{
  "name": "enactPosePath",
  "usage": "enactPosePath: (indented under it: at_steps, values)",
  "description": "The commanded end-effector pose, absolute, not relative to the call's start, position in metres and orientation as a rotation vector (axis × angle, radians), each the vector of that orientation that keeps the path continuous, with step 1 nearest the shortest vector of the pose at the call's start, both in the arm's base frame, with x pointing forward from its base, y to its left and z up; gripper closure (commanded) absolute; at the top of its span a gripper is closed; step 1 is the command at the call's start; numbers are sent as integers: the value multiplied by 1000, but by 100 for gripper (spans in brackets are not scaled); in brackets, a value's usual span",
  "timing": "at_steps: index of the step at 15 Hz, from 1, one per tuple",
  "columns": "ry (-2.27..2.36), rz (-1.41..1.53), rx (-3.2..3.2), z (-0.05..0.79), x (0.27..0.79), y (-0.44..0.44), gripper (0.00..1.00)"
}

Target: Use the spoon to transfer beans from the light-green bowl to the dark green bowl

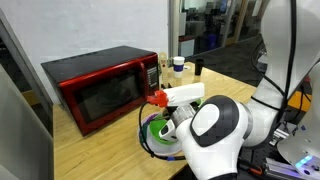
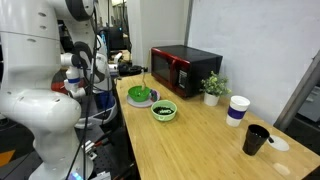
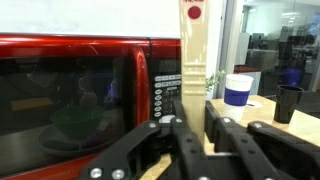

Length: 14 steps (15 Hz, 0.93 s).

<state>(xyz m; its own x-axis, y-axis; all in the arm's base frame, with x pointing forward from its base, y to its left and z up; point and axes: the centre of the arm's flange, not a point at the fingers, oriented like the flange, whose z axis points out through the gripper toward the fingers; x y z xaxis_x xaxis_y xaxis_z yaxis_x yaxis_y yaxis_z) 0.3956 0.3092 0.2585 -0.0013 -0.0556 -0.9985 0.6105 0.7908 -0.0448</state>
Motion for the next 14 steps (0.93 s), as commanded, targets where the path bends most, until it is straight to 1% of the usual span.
enactPosePath:
  at_steps: [1,14]
  values:
    - [1457,-611,414,256,403,324,94]
    - [1391,-741,307,240,392,348,94]
